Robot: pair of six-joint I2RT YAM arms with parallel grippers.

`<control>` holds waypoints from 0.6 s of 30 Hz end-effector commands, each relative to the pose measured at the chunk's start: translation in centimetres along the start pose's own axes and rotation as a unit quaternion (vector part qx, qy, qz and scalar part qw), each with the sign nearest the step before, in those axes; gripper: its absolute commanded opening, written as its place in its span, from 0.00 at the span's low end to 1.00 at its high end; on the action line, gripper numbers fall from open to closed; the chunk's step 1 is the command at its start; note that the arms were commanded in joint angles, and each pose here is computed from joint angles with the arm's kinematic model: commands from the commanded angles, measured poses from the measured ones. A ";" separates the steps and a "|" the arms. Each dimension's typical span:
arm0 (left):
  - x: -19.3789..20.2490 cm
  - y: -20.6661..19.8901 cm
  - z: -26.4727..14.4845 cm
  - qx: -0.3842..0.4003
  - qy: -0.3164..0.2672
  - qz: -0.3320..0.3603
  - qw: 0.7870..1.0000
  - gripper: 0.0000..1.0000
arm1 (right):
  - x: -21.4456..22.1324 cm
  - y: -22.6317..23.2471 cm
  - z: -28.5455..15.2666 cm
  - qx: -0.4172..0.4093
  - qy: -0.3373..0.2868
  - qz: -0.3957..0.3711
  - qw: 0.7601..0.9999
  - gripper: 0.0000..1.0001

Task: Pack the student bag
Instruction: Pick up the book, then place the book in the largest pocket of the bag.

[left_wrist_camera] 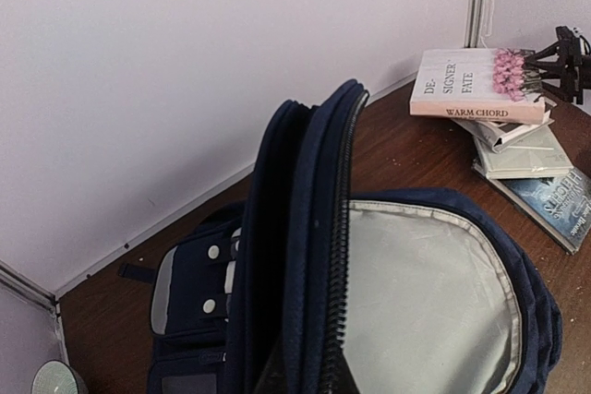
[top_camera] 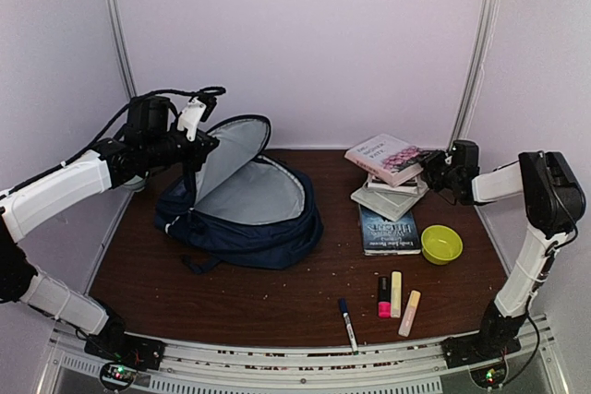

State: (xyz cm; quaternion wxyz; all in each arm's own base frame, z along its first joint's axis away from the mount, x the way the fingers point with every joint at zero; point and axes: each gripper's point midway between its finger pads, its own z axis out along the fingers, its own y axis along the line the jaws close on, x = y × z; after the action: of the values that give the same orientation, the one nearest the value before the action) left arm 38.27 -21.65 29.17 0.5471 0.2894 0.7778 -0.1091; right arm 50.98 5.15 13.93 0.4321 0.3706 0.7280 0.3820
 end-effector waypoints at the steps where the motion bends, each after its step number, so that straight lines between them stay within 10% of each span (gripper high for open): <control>1: -7.2 0.7 -1.8 -0.013 -0.126 0.005 0.992 0.00 | -1.6 1.9 -1.5 -0.008 -0.026 -0.043 0.999 0.32; 18: -6.9 0.7 -1.5 -0.016 -0.126 0.004 0.992 0.00 | 0.3 12.6 -7.7 -0.110 0.013 -0.185 0.976 0.21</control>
State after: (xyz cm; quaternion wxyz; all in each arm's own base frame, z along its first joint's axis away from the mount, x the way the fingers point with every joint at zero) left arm 38.28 -21.64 29.18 0.5473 0.2893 0.7778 -0.1089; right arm 47.52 5.96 22.69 0.5044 0.2498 0.7549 0.3365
